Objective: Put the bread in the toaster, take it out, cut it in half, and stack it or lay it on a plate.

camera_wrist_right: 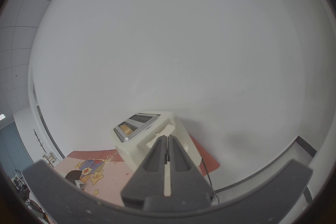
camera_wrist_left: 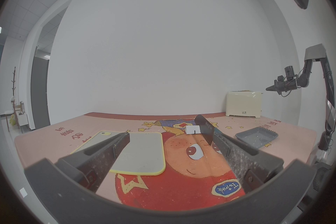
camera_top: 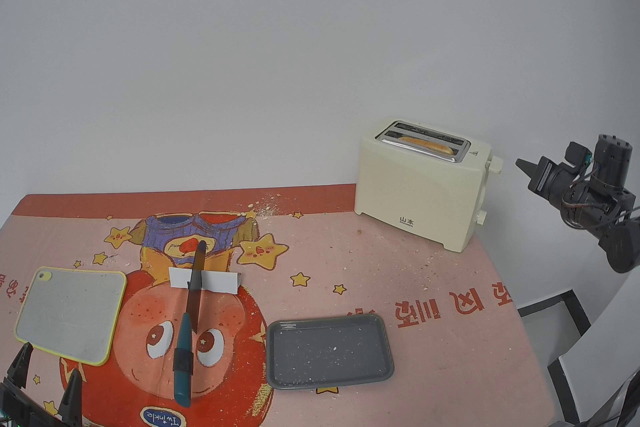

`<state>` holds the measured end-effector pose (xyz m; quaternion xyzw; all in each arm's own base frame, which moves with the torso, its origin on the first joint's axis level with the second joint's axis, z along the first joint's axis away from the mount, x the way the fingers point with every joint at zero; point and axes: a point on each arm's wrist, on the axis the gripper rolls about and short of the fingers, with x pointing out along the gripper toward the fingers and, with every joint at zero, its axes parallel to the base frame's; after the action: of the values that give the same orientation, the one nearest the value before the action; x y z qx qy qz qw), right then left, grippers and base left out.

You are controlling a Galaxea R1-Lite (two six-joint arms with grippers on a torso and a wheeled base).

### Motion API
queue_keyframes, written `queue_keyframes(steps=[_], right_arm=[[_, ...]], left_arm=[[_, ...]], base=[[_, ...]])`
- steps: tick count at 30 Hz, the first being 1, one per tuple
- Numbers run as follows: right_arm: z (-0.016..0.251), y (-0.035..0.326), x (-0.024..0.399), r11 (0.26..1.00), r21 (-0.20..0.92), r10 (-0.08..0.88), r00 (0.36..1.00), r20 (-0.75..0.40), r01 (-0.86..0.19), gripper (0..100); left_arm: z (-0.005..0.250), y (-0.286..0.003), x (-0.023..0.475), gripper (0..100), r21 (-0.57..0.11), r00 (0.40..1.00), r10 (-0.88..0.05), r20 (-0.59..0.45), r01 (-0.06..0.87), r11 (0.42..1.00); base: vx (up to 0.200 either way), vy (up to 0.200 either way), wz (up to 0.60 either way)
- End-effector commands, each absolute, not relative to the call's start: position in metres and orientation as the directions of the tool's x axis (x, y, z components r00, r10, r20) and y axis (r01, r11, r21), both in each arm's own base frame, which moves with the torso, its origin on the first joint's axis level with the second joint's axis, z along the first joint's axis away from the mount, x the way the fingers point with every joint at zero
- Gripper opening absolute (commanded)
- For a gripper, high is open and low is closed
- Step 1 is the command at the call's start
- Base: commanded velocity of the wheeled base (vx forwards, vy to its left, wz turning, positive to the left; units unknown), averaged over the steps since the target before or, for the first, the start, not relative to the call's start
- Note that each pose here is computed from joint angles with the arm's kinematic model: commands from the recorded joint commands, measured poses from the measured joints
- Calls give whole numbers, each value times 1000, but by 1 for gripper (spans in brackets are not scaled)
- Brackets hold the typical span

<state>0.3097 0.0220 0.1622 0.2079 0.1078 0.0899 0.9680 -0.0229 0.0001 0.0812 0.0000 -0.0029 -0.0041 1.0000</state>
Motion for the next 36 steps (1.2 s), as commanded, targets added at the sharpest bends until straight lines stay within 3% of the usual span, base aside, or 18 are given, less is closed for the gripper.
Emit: queue_keyframes(steps=[1,15,30,36], right_arm=[[166,19,331,899,420,211,963,-167,-124,0],[144,34,343,896,423,250,940,-231,-134,0],[140,41,342,894,424,269,932,-244,-147,0],[122,40,344,897,425,263,918,-296,-120,0]], left_arm=[[76,0,-22,100,0,1000,-8,-6,8,1000],[76,0,-22,100,0,1000,-8,-6,8,1000],[76,0,-22,100,0,1000,-8,-8,8,1000],[76,0,-22,100,0,1000,-8,-8,8,1000]], base=[[0,0,0],[0,0,0],[0,0,0],[0,0,0]])
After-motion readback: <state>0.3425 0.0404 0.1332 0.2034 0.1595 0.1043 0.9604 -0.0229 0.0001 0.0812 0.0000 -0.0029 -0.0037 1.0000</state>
